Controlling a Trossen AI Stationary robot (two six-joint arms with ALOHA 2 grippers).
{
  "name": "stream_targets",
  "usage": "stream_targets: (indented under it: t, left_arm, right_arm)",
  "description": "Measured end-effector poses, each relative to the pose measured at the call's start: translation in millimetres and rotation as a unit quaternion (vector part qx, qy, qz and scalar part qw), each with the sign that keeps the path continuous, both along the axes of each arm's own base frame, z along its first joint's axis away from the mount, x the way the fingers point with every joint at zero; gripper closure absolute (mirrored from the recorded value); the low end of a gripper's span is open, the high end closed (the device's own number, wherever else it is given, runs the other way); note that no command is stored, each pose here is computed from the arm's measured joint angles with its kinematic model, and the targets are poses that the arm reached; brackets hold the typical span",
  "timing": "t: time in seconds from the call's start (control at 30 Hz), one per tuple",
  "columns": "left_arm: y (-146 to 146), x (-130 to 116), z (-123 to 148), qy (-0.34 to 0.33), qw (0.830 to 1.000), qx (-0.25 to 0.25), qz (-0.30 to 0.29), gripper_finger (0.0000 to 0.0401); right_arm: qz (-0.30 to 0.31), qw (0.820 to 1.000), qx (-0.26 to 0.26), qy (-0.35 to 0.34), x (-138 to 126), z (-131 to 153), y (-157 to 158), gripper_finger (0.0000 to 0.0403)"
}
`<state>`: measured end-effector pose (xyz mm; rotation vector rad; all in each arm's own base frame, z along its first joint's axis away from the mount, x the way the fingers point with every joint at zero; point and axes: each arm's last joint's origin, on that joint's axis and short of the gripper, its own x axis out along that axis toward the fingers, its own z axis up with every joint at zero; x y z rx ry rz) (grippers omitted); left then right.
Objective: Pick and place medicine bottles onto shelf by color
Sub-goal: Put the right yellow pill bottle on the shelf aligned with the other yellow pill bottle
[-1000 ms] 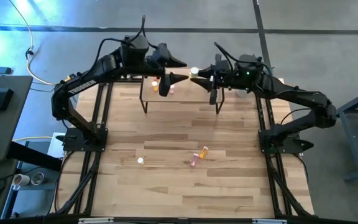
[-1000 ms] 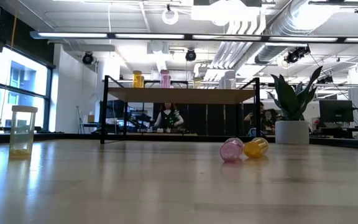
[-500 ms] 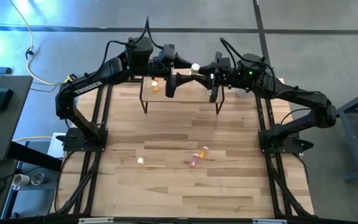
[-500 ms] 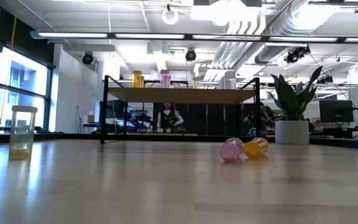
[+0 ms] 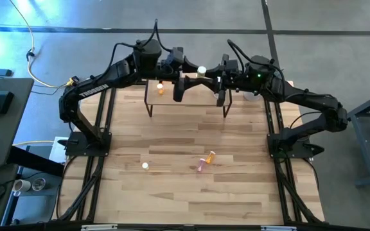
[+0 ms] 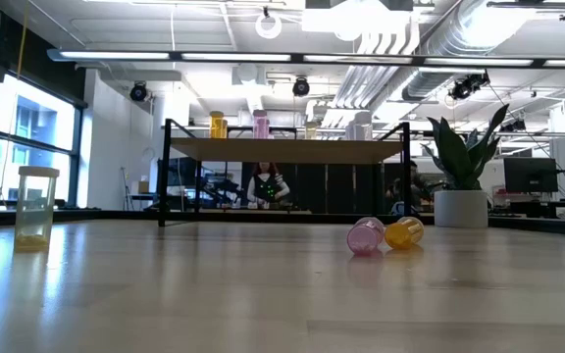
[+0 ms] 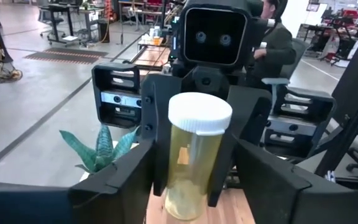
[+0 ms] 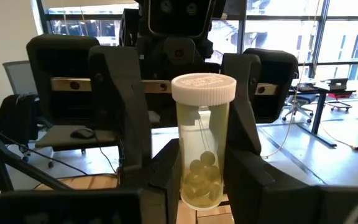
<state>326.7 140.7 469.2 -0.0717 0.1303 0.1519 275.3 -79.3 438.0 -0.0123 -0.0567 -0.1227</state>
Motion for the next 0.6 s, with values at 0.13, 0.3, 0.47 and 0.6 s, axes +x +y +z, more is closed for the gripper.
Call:
stream_targets:
  t: [0.13,0.3,0.47,0.6]
  left_arm:
    - [-0.2,0.0,0.6,-0.003,1.000,0.001,-0.003,0.0225]
    - [-0.1,0.2,1.5,-0.006,1.000,0.013,-0.004,0.0234]
    - [0.1,0.4,2.6,-0.012,1.000,0.015,-0.003,0.0234]
    - [-0.5,0.4,2.7,-0.014,1.000,0.009,-0.014,0.0234]
  right_arm:
    - [0.003,1.000,0.000,-0.001,-0.1,0.2,0.2,0.0316]
    - [0.003,1.000,-0.001,-0.002,-0.4,0.8,0.3,0.0317]
    - [0.006,1.000,0.007,-0.005,-0.6,1.4,0.5,0.0317]
    - [0.007,1.000,0.010,0.000,-0.5,0.6,1.7,0.0317]
